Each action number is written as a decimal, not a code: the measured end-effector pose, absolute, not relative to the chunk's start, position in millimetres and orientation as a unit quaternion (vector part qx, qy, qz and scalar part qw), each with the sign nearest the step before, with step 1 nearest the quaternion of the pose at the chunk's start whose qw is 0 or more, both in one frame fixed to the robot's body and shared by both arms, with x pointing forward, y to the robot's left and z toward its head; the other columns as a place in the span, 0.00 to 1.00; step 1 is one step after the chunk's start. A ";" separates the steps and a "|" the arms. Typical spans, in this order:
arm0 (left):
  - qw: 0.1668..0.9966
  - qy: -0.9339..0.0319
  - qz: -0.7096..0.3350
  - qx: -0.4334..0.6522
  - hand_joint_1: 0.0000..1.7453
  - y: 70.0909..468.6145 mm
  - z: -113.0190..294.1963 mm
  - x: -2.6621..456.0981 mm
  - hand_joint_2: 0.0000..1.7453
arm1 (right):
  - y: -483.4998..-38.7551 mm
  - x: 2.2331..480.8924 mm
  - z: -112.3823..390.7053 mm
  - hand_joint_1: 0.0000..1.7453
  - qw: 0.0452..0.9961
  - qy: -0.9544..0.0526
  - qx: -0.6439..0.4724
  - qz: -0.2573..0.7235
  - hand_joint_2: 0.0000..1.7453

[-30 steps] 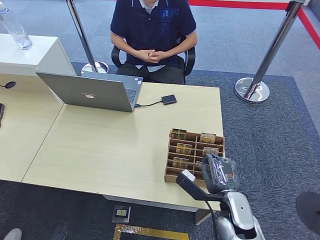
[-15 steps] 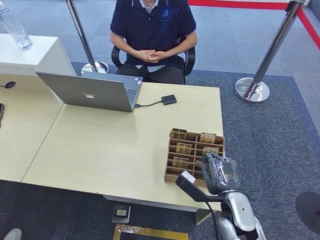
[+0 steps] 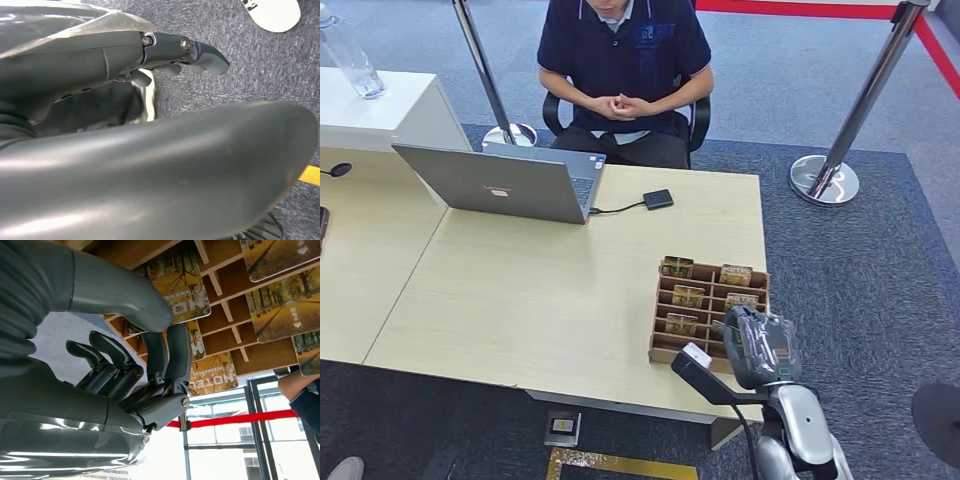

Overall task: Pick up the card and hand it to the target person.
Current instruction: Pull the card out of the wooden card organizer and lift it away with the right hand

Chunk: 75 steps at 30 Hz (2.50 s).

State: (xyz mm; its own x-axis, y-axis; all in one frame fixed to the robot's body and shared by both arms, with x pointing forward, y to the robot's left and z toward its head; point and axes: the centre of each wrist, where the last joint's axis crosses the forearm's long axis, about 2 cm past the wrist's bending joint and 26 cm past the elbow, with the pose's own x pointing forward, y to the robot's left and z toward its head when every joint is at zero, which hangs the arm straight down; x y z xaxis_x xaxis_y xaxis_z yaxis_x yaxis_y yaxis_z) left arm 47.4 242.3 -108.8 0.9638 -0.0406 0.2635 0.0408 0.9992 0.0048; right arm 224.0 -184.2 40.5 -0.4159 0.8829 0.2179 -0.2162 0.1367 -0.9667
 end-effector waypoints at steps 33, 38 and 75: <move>0.991 -0.133 -0.022 0.000 0.00 242.3 -108.8 47.3 0.00 | -177.4 229.4 29.9 0.60 0.475 -0.584 -0.275 0.597 1.00; 0.991 -0.133 -0.021 0.000 0.00 242.3 -108.8 47.3 0.00 | -176.9 229.5 31.7 0.77 0.475 -0.584 -0.276 0.597 1.00; 0.990 -0.137 -0.024 -0.002 0.00 242.2 -108.8 47.4 0.00 | -178.7 235.6 46.2 1.00 0.426 -0.624 -0.284 0.591 1.00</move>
